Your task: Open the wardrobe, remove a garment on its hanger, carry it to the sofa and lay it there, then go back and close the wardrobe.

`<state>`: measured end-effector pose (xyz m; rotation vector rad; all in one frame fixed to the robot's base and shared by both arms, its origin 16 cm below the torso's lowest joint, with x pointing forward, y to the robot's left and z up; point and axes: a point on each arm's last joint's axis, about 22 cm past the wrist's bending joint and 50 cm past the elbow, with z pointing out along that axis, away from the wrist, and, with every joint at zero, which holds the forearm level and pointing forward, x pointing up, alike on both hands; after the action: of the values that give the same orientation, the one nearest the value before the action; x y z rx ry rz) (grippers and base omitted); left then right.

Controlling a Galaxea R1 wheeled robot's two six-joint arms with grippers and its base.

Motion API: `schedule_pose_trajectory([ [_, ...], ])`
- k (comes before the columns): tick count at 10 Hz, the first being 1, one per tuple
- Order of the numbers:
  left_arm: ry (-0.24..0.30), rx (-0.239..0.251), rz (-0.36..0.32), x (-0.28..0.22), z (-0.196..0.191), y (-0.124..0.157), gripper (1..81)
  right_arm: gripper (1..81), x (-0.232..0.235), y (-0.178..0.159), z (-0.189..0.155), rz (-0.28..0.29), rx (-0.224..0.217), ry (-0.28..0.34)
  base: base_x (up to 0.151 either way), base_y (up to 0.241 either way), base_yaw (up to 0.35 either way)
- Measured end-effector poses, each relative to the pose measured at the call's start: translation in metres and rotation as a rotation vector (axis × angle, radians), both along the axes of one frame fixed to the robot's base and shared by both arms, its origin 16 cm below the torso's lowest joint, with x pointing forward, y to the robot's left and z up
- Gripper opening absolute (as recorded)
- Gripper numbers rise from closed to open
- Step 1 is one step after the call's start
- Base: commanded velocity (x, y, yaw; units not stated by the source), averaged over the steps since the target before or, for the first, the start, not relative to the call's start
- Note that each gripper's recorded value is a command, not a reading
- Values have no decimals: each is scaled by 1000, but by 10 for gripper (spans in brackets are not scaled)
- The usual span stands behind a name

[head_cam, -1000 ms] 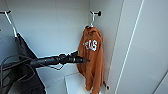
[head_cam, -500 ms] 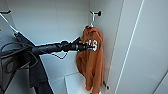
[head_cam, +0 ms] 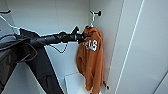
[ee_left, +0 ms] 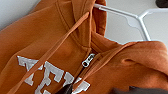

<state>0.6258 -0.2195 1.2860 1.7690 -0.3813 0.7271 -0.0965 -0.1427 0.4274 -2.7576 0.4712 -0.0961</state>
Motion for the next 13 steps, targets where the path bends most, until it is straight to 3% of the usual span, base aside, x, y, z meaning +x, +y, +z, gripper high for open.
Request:
schedule_pose_trajectory([
  [4, 27, -91, -14, -8, 38, -19, 811, 811, 0, 2, 0, 4, -2, 9, 0, 0, 0],
  [8, 119, -194, 36, 16, 52, -16, 811, 811, -3, 1, -1, 7, -8, 25, 0, 0, 0],
  [13, 141, -254, 84, 40, 63, -7, 811, 811, 0, 9, 0, 8, 1, 22, 0, 0, 0],
])
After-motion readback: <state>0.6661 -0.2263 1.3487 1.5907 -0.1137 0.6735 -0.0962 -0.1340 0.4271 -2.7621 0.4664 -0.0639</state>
